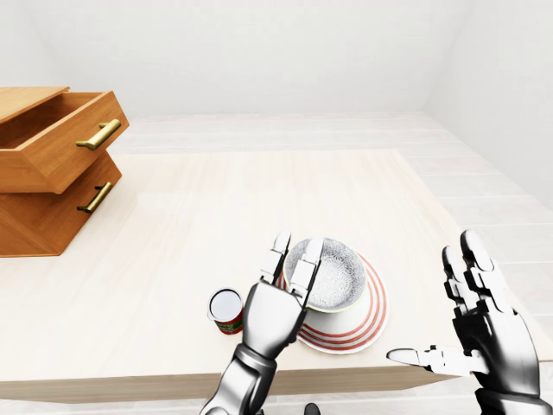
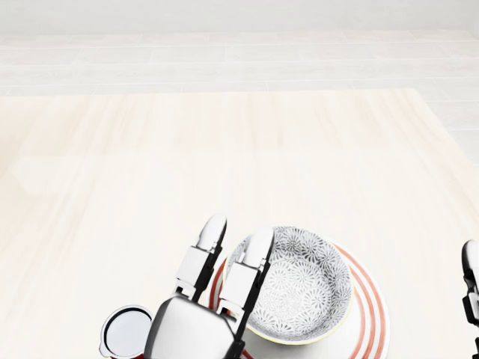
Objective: Put the bowl on the plate.
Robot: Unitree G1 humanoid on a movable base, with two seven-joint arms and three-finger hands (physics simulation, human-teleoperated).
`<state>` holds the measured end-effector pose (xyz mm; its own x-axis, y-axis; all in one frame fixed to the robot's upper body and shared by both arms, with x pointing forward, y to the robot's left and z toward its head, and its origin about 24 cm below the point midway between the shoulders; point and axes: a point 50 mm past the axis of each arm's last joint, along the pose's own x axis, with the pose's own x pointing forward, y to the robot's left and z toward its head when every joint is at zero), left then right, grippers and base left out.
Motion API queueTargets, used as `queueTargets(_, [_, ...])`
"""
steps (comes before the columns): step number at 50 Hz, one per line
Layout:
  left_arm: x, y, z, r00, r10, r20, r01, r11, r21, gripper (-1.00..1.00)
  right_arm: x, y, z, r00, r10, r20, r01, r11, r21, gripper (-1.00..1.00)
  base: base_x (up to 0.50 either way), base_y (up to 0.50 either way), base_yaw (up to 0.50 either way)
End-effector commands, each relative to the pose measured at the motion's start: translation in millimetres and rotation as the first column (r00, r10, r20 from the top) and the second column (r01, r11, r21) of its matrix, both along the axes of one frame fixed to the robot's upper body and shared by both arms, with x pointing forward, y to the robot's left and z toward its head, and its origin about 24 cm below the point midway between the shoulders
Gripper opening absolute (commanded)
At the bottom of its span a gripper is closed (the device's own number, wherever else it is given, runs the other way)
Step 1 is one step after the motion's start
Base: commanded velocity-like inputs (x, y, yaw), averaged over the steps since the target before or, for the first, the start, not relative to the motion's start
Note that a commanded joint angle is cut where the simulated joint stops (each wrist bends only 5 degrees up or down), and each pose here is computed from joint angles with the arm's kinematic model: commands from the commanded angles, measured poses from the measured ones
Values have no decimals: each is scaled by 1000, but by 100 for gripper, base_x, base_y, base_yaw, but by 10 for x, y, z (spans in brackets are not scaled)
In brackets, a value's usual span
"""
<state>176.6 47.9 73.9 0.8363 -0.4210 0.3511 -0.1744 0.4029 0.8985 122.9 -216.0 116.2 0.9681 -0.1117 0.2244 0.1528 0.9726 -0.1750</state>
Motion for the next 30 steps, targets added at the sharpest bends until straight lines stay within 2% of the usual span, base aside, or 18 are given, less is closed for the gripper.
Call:
queueTargets(1, [-101,21,48,1000,-15,10,15,1000,-10,100,-4,7,5,1000,-1,0,1,1000,-2,100,0,0,0])
queueTargets(30, [-126,27,62,1000,-24,15,25,1000,-18,100,28,11,-34,1000,1,-7,-1,1000,-1,100,0,0,0])
